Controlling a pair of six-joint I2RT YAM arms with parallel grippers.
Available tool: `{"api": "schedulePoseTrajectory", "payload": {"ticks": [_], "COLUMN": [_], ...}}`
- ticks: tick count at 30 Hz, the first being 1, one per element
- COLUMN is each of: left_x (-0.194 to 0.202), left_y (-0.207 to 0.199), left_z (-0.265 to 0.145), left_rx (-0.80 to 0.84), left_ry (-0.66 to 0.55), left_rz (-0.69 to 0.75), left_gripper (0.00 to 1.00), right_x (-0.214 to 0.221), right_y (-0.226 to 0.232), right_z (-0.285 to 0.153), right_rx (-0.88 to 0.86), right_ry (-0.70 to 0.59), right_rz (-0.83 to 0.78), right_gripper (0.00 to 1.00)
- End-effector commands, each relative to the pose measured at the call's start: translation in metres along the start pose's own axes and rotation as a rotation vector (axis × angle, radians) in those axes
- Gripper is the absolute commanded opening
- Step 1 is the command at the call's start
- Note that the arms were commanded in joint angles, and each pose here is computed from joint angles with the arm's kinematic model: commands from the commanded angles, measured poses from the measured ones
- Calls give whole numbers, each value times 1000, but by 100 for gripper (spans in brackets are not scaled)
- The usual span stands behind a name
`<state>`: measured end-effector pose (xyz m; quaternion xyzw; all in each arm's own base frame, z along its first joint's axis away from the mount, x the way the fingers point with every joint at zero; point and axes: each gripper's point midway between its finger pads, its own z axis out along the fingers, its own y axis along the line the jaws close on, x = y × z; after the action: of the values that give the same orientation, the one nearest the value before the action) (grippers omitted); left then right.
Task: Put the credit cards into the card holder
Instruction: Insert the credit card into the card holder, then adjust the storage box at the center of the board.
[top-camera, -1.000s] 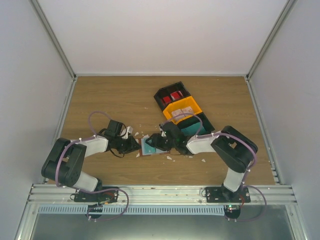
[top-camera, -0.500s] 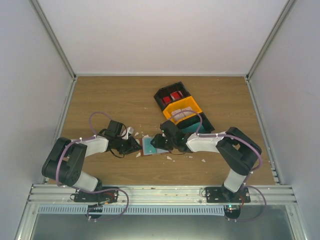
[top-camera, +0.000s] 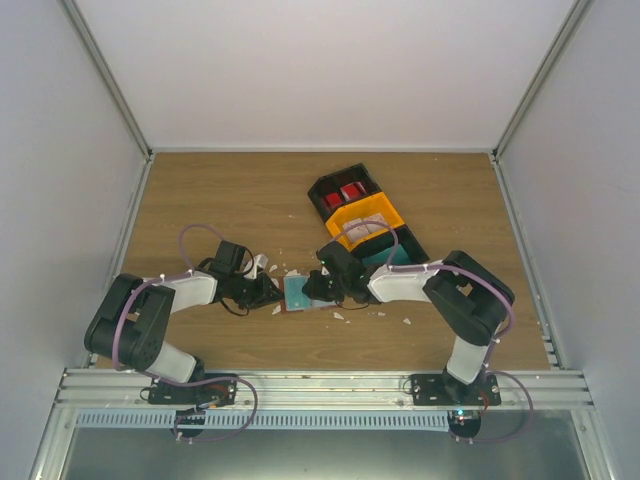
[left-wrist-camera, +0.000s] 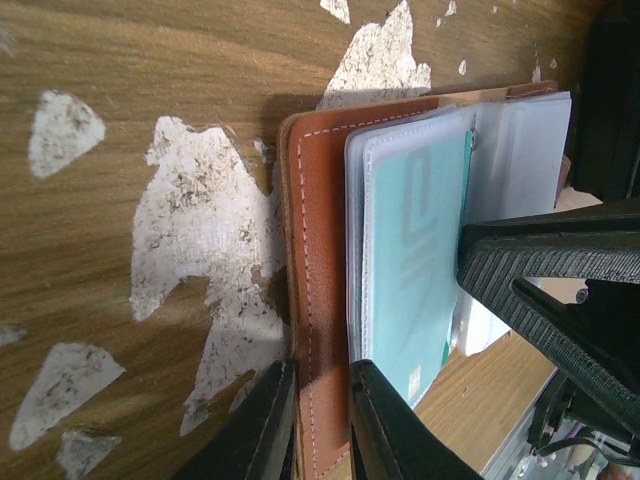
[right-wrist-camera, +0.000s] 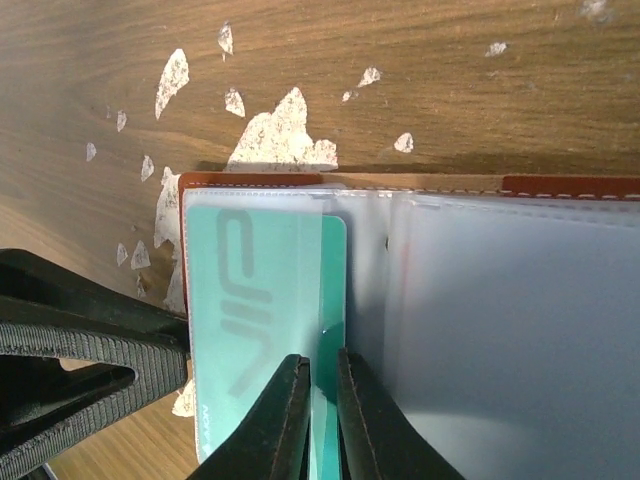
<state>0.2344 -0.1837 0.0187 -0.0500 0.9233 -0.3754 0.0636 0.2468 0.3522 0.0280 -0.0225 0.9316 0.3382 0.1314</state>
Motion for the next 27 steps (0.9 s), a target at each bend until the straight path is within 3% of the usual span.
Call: {"api": "schedulePoseTrajectory", "payload": {"ticks": [1, 5, 11, 18, 27], "left_x": [21, 19, 2, -12, -2], "left_y": [22, 20, 7, -1, -3], "left_z": [7, 5, -11, -32, -29], "left_rx": [-64, -67, -75, -105, -57], "left_ry": [57, 40, -59, -169, -145], "left_rz": [-32, -29, 7, 26, -4], "left_gripper": [19, 19, 25, 42, 54], "right_x": [5, -2, -25, -19, -24], "right_y": [17, 16, 16, -29, -80], "right_z": [4, -5, -42, -62, -72], "right_rx": [-77, -47, 53, 229, 374], "right_ry": [24, -12, -130, -127, -129], "right_rz": [-35, -46, -107, -102, -60], "right_gripper": [11, 17, 40, 49, 53]}}
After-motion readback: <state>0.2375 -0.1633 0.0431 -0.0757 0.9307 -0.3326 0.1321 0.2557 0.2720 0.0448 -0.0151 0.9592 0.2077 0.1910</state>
